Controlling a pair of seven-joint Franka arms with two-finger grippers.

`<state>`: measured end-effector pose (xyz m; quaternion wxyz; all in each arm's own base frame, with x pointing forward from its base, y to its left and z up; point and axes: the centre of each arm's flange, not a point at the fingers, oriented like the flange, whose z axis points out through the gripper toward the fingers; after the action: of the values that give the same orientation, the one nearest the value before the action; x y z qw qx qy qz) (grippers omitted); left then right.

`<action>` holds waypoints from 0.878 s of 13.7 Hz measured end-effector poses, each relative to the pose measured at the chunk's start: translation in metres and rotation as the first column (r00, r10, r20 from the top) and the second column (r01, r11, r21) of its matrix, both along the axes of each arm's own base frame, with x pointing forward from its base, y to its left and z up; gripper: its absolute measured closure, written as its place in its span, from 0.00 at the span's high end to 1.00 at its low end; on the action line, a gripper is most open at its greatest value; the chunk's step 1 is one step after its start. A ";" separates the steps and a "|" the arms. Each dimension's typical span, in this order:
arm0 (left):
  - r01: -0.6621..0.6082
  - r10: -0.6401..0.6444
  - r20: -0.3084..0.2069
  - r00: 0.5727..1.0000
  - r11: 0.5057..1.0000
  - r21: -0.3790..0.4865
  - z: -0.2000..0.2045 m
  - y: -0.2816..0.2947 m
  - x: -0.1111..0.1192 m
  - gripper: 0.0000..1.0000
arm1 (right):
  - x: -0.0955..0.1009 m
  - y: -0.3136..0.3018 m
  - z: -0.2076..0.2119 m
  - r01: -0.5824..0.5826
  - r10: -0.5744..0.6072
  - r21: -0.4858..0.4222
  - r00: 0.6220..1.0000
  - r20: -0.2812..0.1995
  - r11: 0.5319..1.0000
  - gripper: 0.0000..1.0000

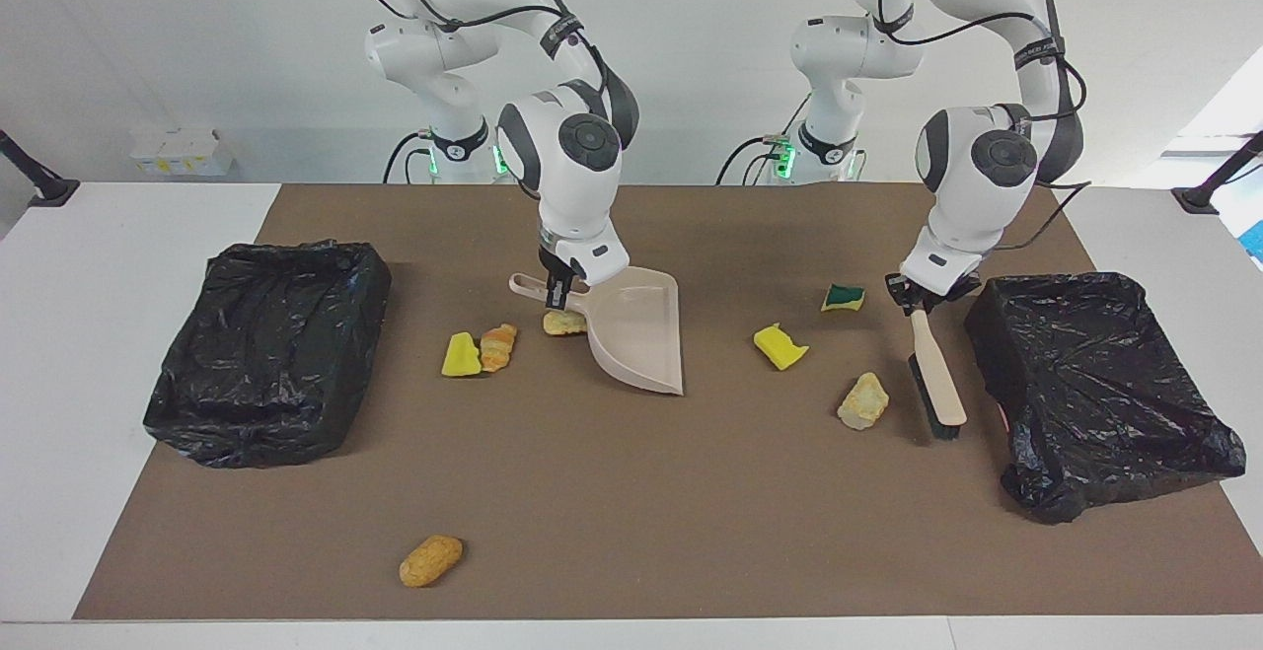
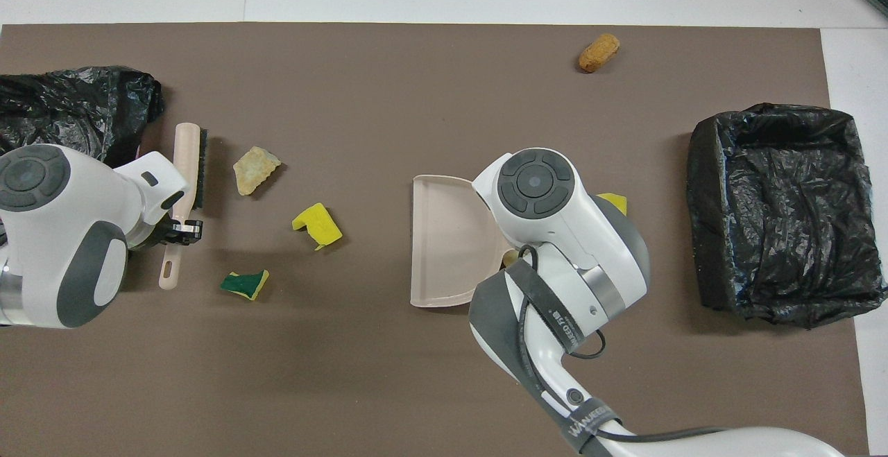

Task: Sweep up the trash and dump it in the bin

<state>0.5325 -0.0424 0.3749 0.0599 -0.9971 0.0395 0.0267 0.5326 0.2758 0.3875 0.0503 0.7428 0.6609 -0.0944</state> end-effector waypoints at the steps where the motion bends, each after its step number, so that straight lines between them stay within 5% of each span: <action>1: 0.005 -0.005 0.009 1.000 1.000 -0.002 0.000 0.000 0.001 0.26 | 0.000 0.000 0.000 0.000 0.000 0.000 1.000 0.000 1.000 0.31; 12: 0.084 -0.084 -0.029 0.996 0.996 -0.003 -0.018 -0.027 -0.006 0.26 | -0.015 0.012 -0.008 -0.009 0.010 0.013 1.000 -0.028 1.000 0.31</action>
<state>0.5265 -0.0698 0.3570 0.0595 -0.9941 0.0824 0.0385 0.5181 0.2876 0.3800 0.0369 0.7385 0.6657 -0.1002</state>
